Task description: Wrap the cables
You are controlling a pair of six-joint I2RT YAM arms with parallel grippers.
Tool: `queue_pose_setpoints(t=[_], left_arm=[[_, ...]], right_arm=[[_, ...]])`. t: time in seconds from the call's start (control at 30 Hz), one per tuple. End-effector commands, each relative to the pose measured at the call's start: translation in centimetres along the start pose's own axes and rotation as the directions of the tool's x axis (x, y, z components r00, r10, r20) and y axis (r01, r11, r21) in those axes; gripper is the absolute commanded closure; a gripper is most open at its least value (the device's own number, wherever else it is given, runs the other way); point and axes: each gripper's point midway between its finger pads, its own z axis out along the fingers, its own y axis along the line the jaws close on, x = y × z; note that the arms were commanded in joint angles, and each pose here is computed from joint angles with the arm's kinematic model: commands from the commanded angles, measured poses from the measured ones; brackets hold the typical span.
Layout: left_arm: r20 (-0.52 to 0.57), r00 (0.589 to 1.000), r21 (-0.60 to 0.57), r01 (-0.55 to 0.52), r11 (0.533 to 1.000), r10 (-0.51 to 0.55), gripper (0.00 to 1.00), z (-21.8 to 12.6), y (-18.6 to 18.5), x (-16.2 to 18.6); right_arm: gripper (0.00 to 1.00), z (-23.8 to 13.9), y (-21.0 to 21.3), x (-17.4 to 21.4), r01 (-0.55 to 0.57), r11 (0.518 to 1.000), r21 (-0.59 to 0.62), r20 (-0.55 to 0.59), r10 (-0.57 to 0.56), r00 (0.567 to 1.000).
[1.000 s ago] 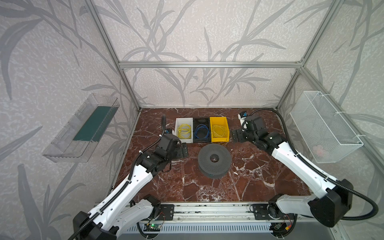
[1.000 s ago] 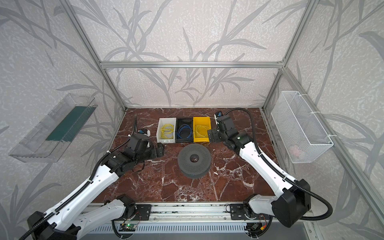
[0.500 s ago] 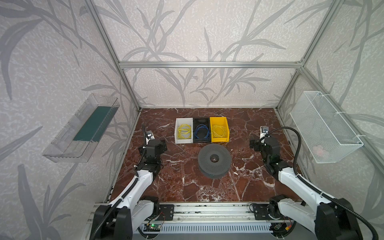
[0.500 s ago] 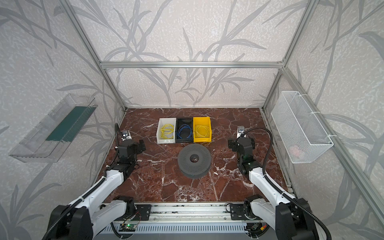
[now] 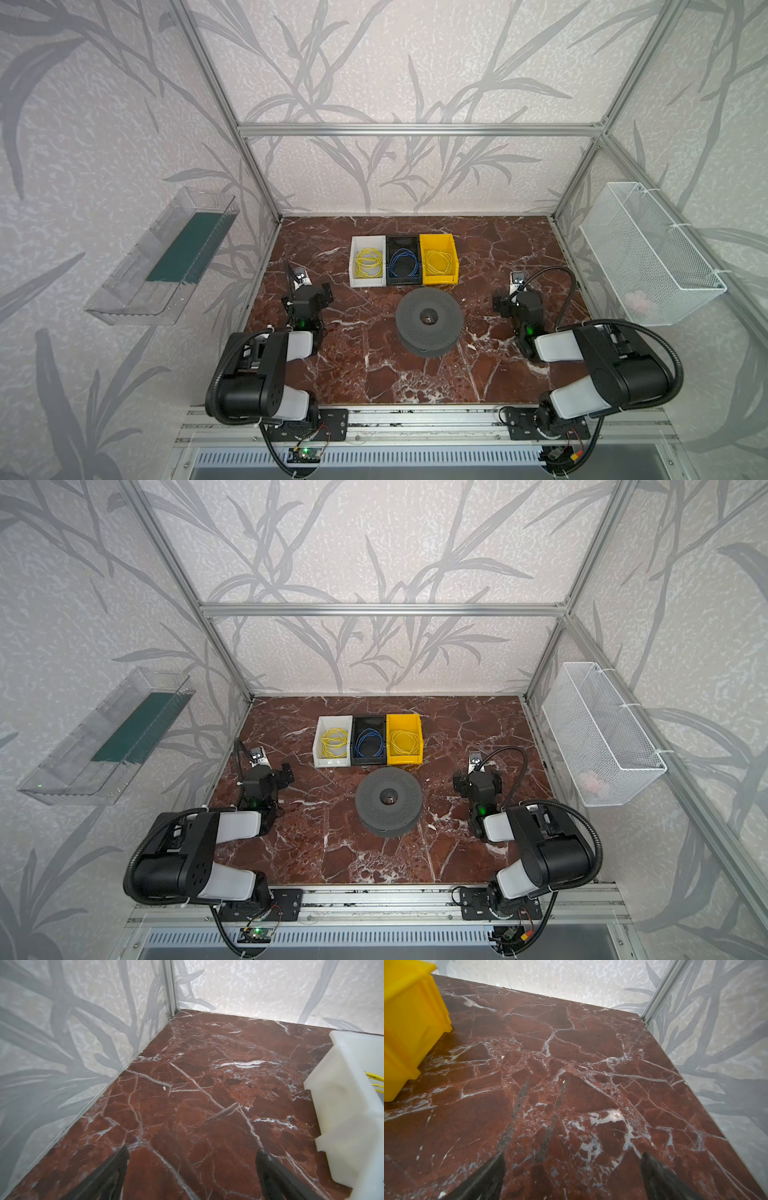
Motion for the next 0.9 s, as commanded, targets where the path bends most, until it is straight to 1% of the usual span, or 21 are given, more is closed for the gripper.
queue_pose_setpoints(t=[0.0, 0.03, 0.07, 0.1, 0.13, 0.17, 0.23, 0.27, 0.33, 0.43, 0.87], left_arm=[[0.041, 0.999, 0.038, -0.006, 0.999, 0.004, 0.01, 0.78, -1.09, -1.98], [0.004, 1.000, 0.029, -0.003, 1.000, 0.002, 0.01, 0.83, -0.99, -1.73], [0.034, 0.999, 0.026, -0.009, 1.000, 0.008, 0.01, 0.92, -0.93, -1.80], [0.088, 0.996, 0.035, -0.012, 0.999, 0.009, 0.01, 0.86, -1.03, -2.12], [0.096, 0.995, 0.032, -0.011, 0.999, 0.007, 0.01, 0.78, -1.07, -2.36], [0.054, 0.999, 0.029, -0.005, 1.000, 0.004, 0.01, 0.79, -1.00, -2.00], [0.028, 1.000, 0.025, -0.005, 1.000, 0.004, 0.01, 0.84, -0.98, -1.88], [0.043, 0.999, 0.024, -0.009, 1.000, 0.008, 0.01, 0.87, -0.97, -1.98], [0.105, 0.994, 0.037, -0.012, 0.999, 0.008, 0.01, 0.59, -1.06, -2.31], [0.092, 0.995, 0.074, -0.033, 0.997, 0.026, 0.01, 0.54, -1.81, -2.11], [0.077, 0.997, 0.075, -0.036, 0.997, 0.030, 0.01, 0.83, -1.91, -2.05]], right_arm=[[0.01, 1.13, 0.43, -3.66, -0.018, 0.999, -0.029, 0.095, 0.020, 0.995], [0.01, 1.43, 0.57, -3.64, -0.019, 0.998, -0.055, 0.053, 0.022, 0.998], [0.01, 1.65, 0.44, -3.59, -0.036, 0.996, -0.081, 0.016, 0.037, 0.999], [0.01, 1.65, 0.34, -3.76, -0.051, 0.994, -0.097, 0.031, 0.054, 0.998], [0.01, 1.69, 0.27, -3.76, -0.053, 0.994, -0.092, 0.047, 0.058, 0.997], [0.01, 1.69, 0.28, -3.76, -0.054, 0.994, -0.092, 0.060, 0.059, 0.996], [0.01, 1.69, 0.33, -3.80, -0.049, 0.994, -0.094, 0.068, 0.056, 0.996], [0.01, 1.70, 0.35, -3.69, -0.049, 0.994, -0.095, 0.061, 0.055, 0.997], [0.01, 1.68, 0.37, -3.71, -0.049, 0.994, -0.097, 0.047, 0.053, 0.997], [0.01, 1.66, 0.38, -3.68, -0.047, 0.994, -0.098, 0.037, 0.050, 0.998], [0.01, 1.66, 0.37, -3.73, -0.048, 0.994, -0.098, 0.039, 0.052, 0.998]])
